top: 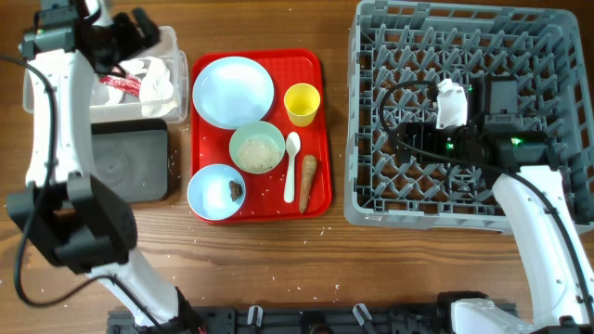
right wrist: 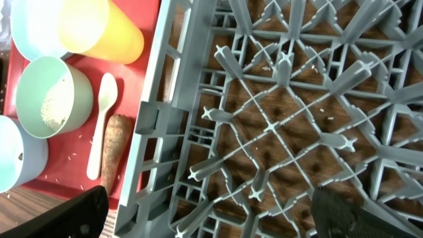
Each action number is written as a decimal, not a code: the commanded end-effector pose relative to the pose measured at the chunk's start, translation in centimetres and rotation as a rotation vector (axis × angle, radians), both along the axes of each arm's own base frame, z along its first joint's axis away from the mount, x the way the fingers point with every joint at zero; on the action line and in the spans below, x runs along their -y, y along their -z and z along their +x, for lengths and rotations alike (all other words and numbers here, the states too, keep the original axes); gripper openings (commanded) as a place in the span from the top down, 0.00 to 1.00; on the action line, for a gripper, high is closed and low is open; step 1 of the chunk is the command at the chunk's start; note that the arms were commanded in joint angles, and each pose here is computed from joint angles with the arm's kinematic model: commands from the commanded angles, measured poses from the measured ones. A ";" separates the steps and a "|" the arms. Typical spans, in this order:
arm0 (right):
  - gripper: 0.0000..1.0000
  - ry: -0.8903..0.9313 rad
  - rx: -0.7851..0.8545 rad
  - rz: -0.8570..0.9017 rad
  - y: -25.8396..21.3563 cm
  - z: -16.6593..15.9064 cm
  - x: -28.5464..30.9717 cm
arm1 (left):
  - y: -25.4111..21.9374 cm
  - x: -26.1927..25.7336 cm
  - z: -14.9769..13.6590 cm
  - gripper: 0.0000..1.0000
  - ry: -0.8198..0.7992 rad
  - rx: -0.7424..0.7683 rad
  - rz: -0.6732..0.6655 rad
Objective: Sort waste into correct bins and load items into the dishwasher rack
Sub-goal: 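Grasp the yellow cup with the left gripper and lift it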
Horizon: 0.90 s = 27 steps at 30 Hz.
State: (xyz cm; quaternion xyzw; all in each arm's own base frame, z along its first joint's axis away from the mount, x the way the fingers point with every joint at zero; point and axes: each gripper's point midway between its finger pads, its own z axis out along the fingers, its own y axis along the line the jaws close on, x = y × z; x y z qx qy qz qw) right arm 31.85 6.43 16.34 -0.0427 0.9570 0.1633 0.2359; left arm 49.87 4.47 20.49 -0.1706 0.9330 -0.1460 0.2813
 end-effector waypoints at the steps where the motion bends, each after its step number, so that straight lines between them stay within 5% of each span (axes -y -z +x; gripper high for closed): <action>1: 0.00 -0.003 0.017 0.022 -0.6 0.6 -0.3 | 0.8 8.8 -2.1 0.00 0.298 -0.053 -0.002; 6: 0.00 -0.003 0.028 0.022 -0.7 0.8 -0.3 | 5.2 19.1 -3.4 0.01 0.600 -0.111 0.059; 13: 0.00 -0.003 0.026 0.022 -0.7 0.7 -0.3 | 11.9 25.1 -4.3 0.14 0.715 -0.197 0.154; 23: 0.00 -0.003 0.026 0.022 -0.7 0.8 -0.3 | 15.4 25.5 -4.7 0.67 0.719 -0.270 0.149; 25: 0.00 -0.003 0.026 0.022 -0.7 0.8 -0.3 | 16.1 25.5 -4.8 0.92 0.692 -0.295 0.137; 27: 0.00 -0.002 0.026 0.022 -0.7 0.8 -0.3 | 16.0 25.6 -4.7 0.96 0.675 -0.294 0.124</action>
